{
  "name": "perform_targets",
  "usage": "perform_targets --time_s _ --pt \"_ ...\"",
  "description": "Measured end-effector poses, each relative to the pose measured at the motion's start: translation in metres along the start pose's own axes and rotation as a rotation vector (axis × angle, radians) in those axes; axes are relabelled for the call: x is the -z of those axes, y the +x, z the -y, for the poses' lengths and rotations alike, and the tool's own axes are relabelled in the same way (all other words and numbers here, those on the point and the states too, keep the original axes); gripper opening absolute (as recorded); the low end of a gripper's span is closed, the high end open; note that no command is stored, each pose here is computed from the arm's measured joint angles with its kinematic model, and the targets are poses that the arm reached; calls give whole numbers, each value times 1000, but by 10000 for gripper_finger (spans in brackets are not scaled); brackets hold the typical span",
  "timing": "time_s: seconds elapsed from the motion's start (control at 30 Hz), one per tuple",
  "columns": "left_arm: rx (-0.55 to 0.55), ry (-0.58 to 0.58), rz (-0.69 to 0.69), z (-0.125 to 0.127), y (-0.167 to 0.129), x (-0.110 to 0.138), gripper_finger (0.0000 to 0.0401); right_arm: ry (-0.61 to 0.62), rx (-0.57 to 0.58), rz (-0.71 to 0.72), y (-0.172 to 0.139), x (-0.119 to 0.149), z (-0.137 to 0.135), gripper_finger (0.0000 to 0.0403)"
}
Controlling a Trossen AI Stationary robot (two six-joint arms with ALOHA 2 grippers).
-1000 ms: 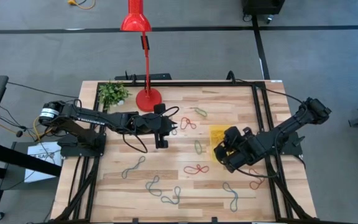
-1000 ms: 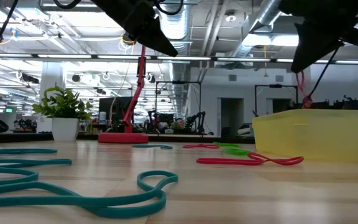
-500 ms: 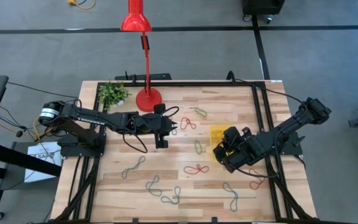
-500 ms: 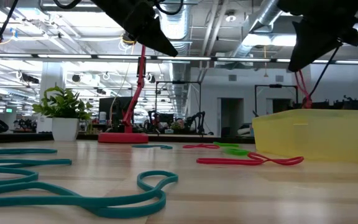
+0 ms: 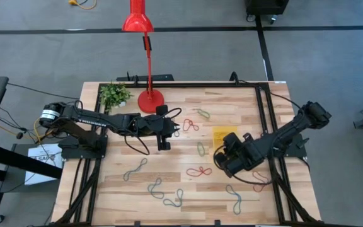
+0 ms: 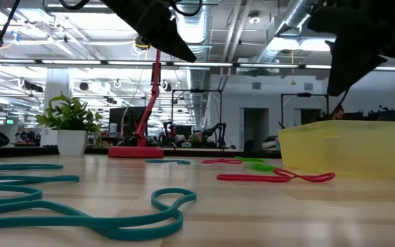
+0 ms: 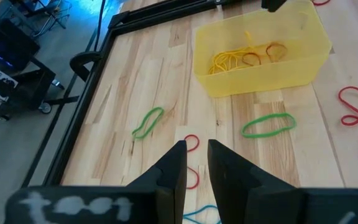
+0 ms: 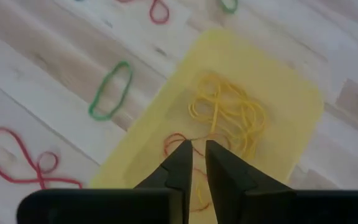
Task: Pick and place items into bin
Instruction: Put the red rubber band into the yellow bin
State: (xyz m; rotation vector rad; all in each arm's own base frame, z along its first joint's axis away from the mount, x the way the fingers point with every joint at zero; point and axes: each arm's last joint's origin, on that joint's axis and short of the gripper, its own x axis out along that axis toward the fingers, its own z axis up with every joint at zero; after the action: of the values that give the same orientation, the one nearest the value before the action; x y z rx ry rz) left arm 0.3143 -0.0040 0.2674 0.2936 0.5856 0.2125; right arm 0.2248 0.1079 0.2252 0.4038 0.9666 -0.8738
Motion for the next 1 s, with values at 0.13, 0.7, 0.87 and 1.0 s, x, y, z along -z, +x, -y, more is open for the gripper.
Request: perform_targets --time_s 0.13,0.7,0.87,1.0 --pt "0 0 0 0 0 0 57 -42 4 -21 3 -3 1 46" --pt "0 -3 0 0 0 0 57 -261 -61 67 30 -54 -3 44" --pt "-1 -20 -3 0 0 0 57 -340 -137 174 40 -82 -7 43" --pt "-4 -28 -4 0 0 0 57 -302 -214 201 47 -102 -6 43"
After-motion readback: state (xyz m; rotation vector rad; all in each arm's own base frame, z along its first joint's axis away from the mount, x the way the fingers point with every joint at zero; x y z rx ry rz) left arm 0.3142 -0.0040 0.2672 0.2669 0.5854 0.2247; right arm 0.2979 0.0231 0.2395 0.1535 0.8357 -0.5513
